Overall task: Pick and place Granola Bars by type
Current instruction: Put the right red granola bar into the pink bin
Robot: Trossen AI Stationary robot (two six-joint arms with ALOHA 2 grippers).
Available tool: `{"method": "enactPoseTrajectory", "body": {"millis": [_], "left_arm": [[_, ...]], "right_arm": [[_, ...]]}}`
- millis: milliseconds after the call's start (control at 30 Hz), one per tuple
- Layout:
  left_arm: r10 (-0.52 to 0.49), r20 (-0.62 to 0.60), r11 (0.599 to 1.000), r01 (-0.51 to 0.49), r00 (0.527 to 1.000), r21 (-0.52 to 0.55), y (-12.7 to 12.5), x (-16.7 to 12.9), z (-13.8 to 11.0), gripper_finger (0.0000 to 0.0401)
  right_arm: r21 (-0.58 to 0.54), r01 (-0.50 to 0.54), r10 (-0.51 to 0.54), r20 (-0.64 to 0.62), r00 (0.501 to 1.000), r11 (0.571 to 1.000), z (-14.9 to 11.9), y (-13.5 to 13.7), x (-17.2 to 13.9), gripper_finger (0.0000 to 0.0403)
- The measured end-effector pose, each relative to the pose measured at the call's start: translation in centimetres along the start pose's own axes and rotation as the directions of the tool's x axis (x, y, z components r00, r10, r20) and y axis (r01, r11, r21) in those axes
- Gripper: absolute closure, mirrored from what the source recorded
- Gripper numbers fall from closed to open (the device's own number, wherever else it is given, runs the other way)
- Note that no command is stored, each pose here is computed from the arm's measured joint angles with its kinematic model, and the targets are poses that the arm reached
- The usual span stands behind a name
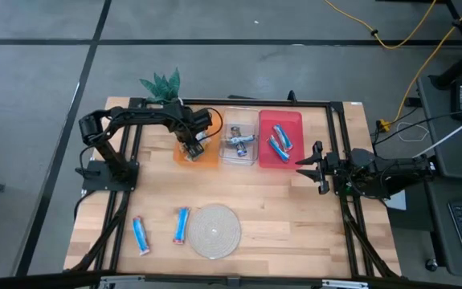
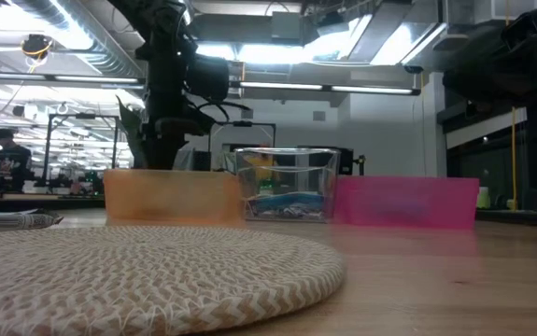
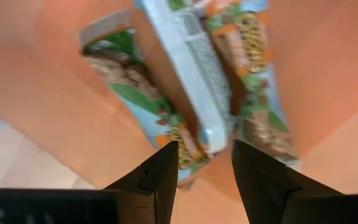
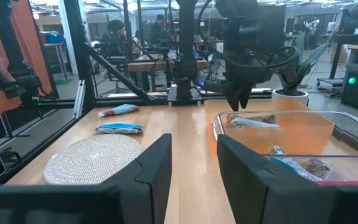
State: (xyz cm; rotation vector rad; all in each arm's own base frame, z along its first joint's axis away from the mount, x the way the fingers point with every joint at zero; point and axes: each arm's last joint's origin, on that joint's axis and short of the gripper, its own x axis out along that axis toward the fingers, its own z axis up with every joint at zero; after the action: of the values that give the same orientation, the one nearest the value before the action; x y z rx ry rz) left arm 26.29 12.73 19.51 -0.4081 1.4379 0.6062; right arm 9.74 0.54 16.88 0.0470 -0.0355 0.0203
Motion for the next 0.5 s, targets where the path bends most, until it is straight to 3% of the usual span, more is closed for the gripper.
{"method": "enactPoseTrajectory", "body": {"millis": [200,500], "left_arm": [[-0.097,0.028,0.995,0.097,0.995,0.028,-0.4,-1.4,-0.5,0.0248],[-0.184,0.166,0.983,0.185,0.969,0.009,-0.2,-6.4,-2.8,0.0231]], "right_arm": [[0.0,0.0,0.0,0.0,1.0,1.0,0.0,0.0,0.0,0.0271],[0.0,0.0,0.0,0.0,1.0,1.0,0.0,0.0,0.0,0.0271]]}}
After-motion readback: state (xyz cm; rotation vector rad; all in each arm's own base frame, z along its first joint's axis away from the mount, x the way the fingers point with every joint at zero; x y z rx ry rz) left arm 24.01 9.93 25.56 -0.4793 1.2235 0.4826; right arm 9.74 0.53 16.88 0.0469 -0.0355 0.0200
